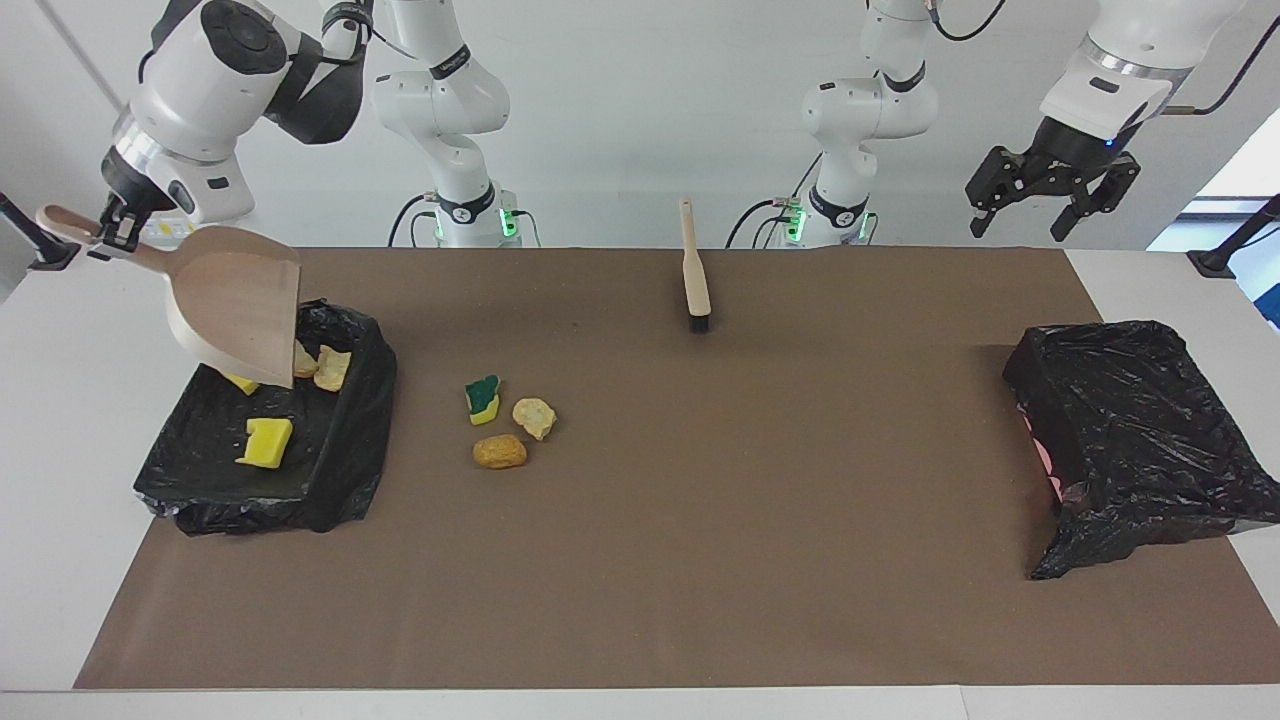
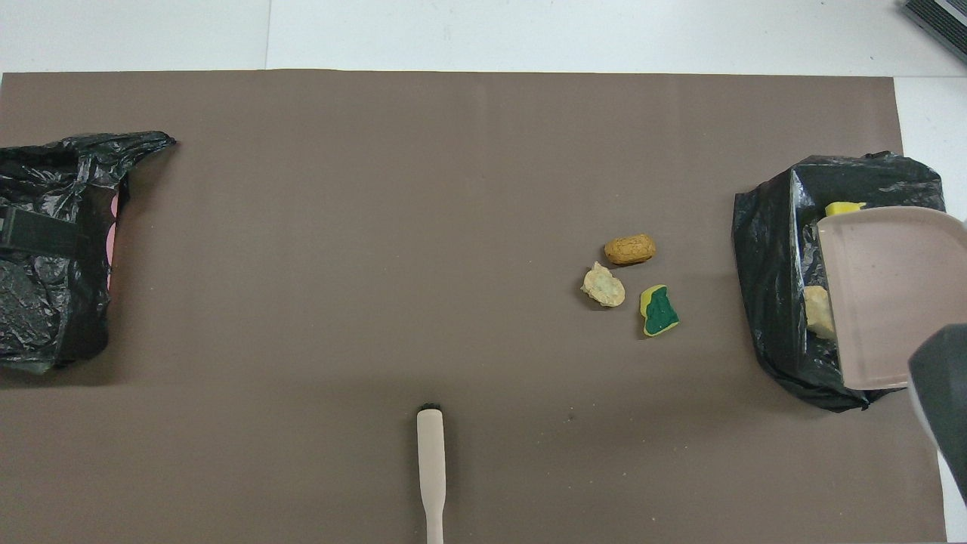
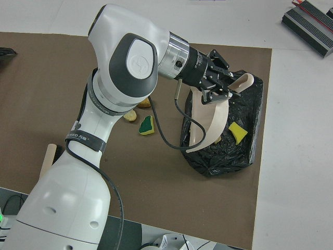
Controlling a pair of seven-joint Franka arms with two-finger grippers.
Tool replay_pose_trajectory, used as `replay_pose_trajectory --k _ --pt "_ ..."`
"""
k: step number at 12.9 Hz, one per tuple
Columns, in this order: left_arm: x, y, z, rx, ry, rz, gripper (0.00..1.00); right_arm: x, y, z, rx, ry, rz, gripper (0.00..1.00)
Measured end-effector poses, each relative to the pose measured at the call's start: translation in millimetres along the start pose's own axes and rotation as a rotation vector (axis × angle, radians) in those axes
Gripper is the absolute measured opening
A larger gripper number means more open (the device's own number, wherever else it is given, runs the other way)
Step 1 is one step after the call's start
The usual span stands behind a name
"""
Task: Sweep and dump trash in bin
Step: 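Tip the dustpan over the black bag with the right gripper, then bring the empty dustpan back to the table center with the right gripper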
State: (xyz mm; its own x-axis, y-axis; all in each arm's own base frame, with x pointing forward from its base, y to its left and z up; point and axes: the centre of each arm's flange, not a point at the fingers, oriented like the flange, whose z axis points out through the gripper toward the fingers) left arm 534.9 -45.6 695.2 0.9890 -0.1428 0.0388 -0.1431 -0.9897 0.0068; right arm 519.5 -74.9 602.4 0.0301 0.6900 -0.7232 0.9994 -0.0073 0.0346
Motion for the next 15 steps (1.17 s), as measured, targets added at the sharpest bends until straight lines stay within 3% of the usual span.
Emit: replay_pose_trajectory --k 6,8,12,15 --pt "-2 -1 0 0.000 -0.008 0.017 1.00 60 -7 -43 0.092 0.236 0.472 0.32" --pt "-2 -4 0 0.000 -0.009 0.013 1.00 87 -8 -63 0.118 0.287 0.606 0.32" --pt "-3 -10 1 0.000 -0.014 0.001 1.00 176 -15 -113 0.229 0.365 0.853 0.32" --pt "-3 -10 3 -0.001 -0.020 0.001 1.00 251 -13 -149 0.399 0.429 1.038 0.32"
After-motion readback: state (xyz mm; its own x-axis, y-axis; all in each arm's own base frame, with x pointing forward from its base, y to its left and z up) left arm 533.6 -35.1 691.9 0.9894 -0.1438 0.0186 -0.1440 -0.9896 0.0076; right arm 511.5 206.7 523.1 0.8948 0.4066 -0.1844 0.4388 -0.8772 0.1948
